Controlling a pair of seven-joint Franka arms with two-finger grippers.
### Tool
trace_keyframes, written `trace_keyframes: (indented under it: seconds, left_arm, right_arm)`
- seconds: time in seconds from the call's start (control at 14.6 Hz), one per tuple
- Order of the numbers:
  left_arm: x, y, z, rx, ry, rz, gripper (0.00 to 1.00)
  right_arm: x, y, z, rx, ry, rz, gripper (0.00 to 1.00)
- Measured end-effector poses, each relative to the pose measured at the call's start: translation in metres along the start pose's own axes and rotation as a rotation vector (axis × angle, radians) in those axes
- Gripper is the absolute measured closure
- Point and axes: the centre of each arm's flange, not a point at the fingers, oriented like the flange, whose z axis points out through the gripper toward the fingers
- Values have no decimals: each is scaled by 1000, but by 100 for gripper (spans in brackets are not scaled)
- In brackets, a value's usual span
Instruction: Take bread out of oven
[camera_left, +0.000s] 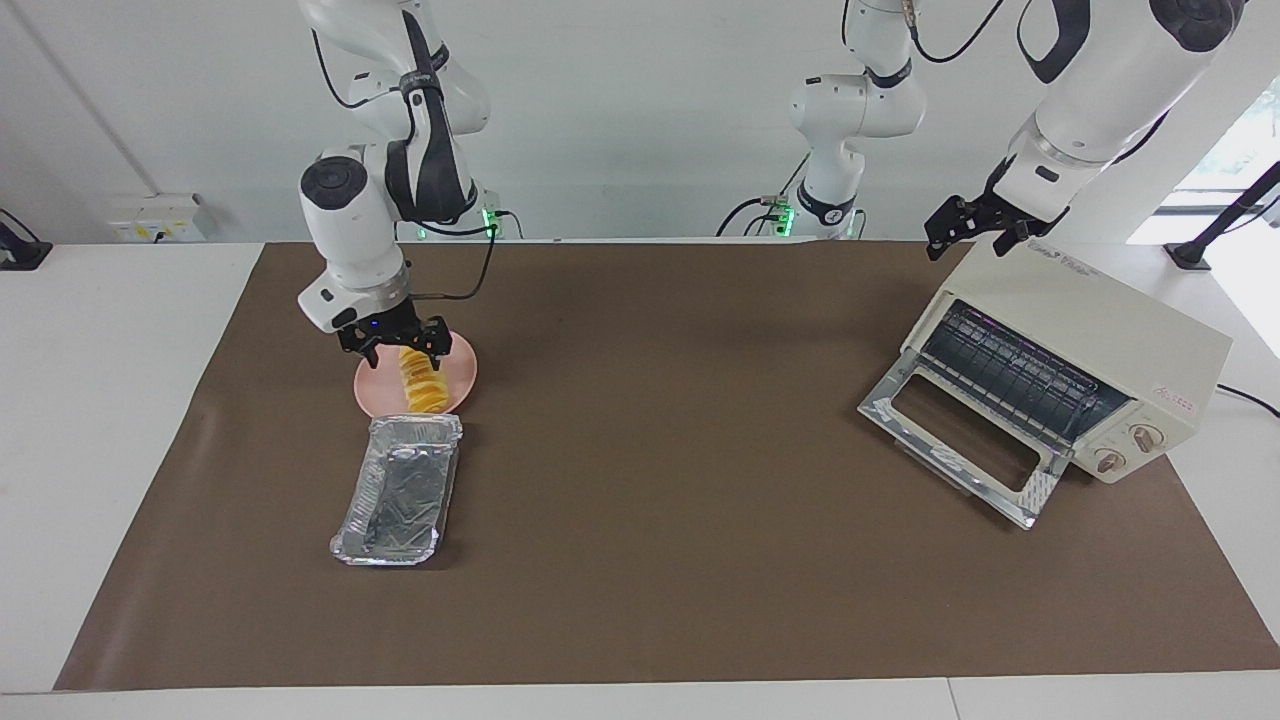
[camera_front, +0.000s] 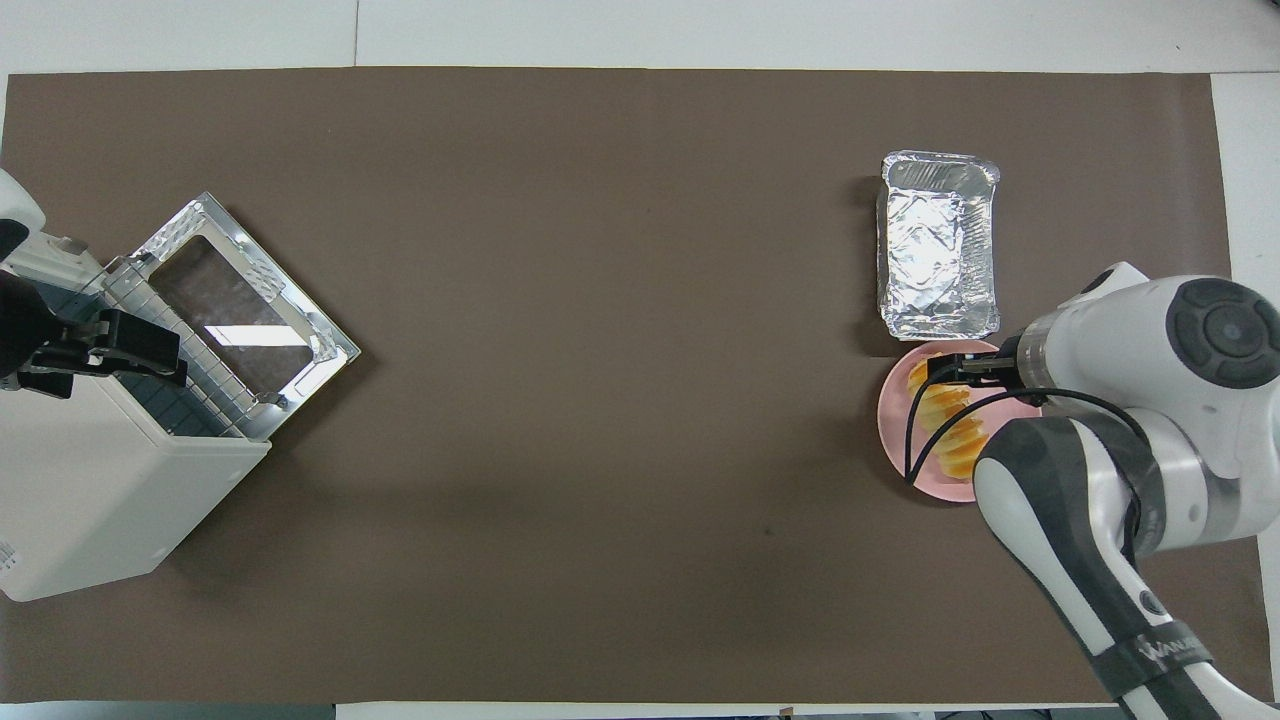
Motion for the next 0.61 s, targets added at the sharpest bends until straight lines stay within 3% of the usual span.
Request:
trace_keyframes:
  seconds: [0.41,0.61]
  left_arm:
    - [0,0,0,0,0,0,0]
    - [0,0,0,0,0,0,0]
  right_arm:
    - [32,16,-141,11,88,-176,0]
    - [30,32,-179,44,55,-169,0]
